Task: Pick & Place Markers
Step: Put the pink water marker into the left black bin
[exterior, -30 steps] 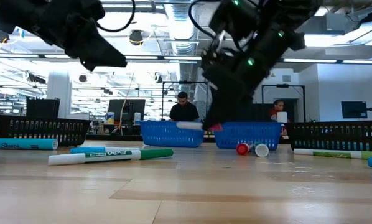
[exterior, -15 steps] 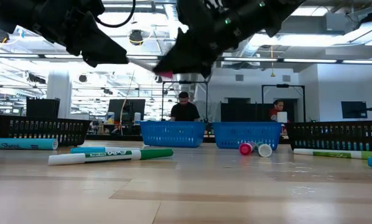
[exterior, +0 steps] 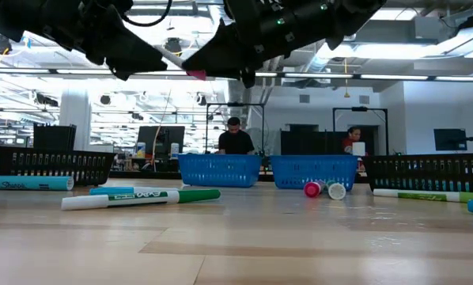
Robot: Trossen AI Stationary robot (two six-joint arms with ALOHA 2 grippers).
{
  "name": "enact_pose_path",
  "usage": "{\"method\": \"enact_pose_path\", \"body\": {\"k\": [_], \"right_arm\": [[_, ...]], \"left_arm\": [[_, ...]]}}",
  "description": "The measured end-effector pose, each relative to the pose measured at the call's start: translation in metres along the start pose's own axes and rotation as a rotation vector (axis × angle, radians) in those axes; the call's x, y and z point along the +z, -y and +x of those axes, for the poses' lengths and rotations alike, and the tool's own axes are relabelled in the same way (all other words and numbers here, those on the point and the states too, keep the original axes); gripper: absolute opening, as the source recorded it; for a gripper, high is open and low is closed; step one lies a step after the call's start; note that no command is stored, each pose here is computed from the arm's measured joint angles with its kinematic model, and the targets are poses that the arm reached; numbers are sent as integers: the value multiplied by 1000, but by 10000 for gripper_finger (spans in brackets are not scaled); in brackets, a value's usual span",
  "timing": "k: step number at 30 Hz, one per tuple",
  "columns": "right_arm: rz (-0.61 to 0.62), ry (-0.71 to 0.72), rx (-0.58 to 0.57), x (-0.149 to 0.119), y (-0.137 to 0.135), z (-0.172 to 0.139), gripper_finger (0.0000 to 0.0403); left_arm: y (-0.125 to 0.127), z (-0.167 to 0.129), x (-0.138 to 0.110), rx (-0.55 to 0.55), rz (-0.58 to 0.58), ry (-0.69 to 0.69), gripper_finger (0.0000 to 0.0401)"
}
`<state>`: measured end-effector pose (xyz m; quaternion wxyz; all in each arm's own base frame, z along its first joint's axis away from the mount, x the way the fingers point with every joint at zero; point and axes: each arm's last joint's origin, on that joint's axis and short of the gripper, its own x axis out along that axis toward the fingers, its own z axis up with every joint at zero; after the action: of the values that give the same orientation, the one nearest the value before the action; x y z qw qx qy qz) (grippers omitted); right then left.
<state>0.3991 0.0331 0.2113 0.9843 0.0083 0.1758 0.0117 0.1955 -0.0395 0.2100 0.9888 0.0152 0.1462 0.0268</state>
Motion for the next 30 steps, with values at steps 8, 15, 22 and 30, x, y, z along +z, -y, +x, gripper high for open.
{"method": "enact_pose_path", "body": {"k": [8,15,22,30], "right_arm": [[-69,88,18,4,4,7,37],[-75,101,11,12,6,9,38],[-118,111,5,18,8,9,42],[-118,107,5,17,8,9,39]], "left_arm": [[0,0,5,-2,13,49,153],[0,0,6,-2,9,61,153],[0,-1,12,-2,11,118,153],[0,-1,16,-2,28,160,137]]}}
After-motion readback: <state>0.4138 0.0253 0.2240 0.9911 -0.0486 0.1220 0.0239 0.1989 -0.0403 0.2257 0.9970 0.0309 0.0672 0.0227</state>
